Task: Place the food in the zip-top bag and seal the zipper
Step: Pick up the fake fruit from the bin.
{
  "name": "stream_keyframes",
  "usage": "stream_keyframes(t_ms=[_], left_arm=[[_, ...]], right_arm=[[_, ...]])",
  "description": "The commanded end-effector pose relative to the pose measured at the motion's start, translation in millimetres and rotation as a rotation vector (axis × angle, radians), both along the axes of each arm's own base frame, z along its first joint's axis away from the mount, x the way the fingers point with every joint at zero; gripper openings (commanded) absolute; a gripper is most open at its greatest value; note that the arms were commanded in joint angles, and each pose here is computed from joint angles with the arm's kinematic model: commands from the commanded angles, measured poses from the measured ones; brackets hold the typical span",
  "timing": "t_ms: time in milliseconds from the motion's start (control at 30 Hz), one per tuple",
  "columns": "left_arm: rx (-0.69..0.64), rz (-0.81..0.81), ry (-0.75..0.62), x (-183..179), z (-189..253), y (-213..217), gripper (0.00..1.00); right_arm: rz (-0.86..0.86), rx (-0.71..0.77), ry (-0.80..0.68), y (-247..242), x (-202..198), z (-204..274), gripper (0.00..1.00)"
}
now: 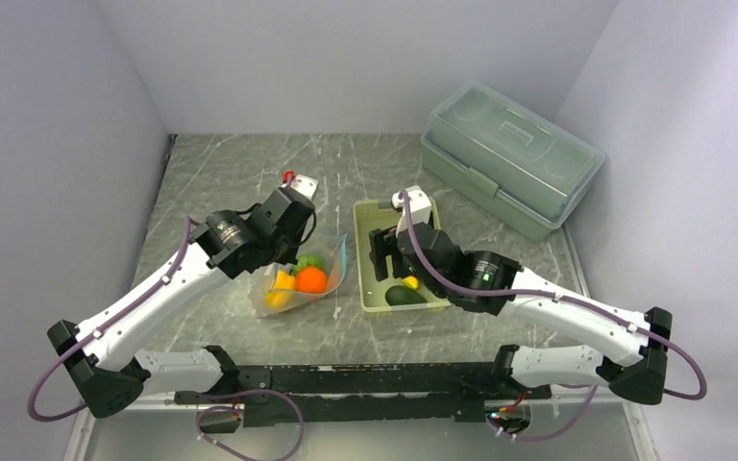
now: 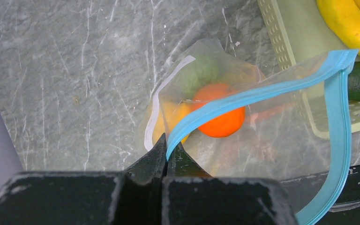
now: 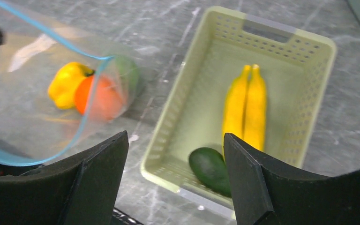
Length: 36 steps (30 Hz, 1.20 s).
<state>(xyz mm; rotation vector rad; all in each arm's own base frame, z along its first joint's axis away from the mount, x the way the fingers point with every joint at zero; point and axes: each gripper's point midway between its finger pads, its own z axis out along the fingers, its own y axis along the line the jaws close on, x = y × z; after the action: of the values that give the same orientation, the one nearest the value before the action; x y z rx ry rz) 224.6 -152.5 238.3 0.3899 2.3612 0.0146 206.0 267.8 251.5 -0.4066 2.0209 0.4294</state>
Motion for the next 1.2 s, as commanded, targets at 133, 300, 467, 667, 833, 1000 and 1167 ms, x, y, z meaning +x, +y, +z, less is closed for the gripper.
stream_keyframes(t_ms=[133,300,467,667,833,1000,1167], left_arm=[[-0.017,-0.014,-0.045,3.0,4.7,-0.8,0.00],[-0.019,-0.020,-0.052,2.1,5.4,0.4,0.00],[-0.012,-0.020,-0.060,1.3,3.9,3.7,0.00],[-0.019,-0.028,-0.066,-0.5,4.3,4.6,0.00],[-0.020,-0.031,-0.069,-0.5,5.4,4.7,0.00],[-0.018,-0.035,-0.065,-1.0,3.3,4.3,0.00],[-0.020,-0.034,-0.062,-1.6,1.8,4.3,0.00]], right_arm=[[-0.025,-0.110,0.116,-30.7,15.2,-20.3,0.74],[0.003,-0.195,0.201,-33.4,17.5,-44.0,0.74],[0.054,-0.232,0.280,-30.7,16.4,-66.3,0.73],[0.118,-0.270,0.379,-25.8,7.3,-94.4,0.72],[0.165,-0.284,0.448,-20.4,-1.6,-115.2,0.71],[0.180,-0.323,0.518,-20.9,-8.8,-138.2,0.71],[0.146,-0.361,0.542,-26.0,-7.5,-156.0,0.71]])
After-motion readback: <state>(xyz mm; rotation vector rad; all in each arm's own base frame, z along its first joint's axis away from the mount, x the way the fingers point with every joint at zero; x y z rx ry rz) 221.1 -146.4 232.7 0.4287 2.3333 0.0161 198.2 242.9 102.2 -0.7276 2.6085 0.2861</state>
